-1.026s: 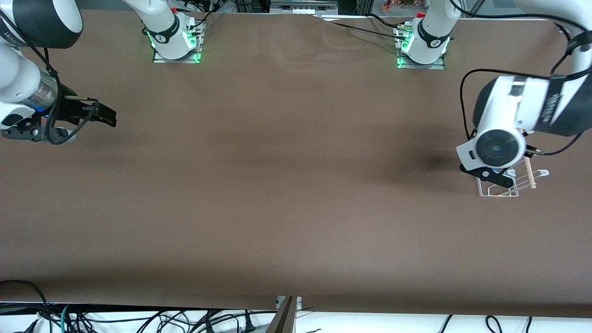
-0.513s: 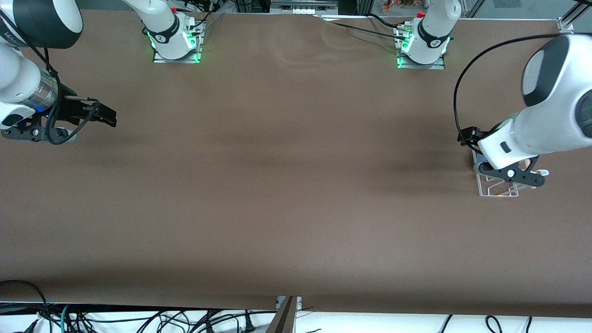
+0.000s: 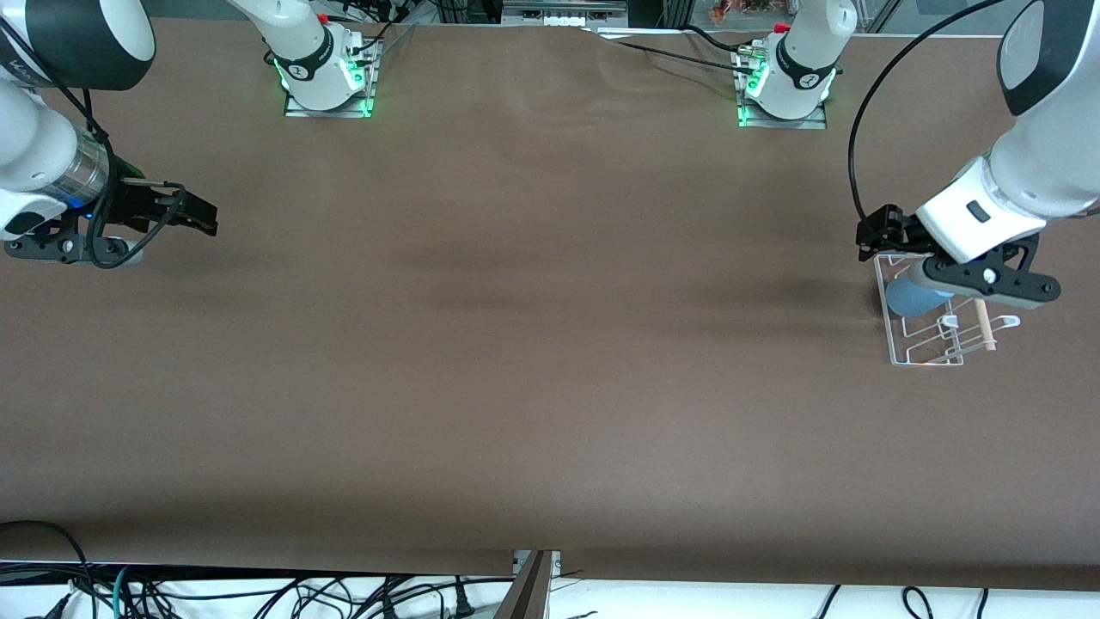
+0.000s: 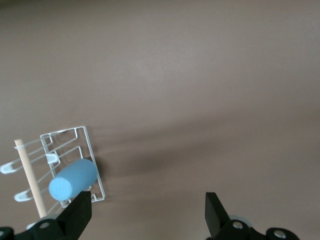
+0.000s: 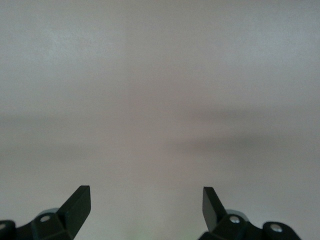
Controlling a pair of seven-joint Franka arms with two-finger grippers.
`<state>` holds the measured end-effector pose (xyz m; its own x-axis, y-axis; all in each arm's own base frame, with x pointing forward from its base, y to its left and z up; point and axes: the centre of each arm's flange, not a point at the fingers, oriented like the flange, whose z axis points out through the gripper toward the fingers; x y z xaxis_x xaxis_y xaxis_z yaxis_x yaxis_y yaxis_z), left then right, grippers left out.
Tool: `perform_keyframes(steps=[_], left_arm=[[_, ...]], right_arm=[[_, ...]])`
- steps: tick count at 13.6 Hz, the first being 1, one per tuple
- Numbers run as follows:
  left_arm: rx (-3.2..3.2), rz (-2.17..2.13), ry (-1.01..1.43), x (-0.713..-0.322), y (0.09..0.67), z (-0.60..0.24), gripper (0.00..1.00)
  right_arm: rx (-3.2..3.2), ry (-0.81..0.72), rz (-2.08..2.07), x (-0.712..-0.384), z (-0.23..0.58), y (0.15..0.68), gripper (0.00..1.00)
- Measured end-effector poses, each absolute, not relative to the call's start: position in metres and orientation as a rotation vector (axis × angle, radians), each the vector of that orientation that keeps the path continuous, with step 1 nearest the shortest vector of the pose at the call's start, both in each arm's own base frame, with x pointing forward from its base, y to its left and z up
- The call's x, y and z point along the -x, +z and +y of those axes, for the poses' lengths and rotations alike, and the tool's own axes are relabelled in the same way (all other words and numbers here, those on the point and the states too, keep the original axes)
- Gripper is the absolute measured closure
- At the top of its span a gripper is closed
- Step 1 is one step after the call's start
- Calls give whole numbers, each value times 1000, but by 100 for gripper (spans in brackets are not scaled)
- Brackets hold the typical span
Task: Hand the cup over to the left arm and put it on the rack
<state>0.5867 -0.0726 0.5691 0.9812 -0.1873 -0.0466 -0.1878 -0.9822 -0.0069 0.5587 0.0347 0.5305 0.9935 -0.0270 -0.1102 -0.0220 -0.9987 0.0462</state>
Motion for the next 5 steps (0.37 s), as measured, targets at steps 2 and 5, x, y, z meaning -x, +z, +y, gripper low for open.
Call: perform_keyframes(steps=[2, 5], left_arm=[[3118, 262, 57, -565, 575, -62, 0], [3114, 236, 47, -549, 580, -59, 0]], right_arm=[[-3092, -172, -36, -559, 35, 530, 1], [-3091, -176, -35, -559, 36, 529, 1]])
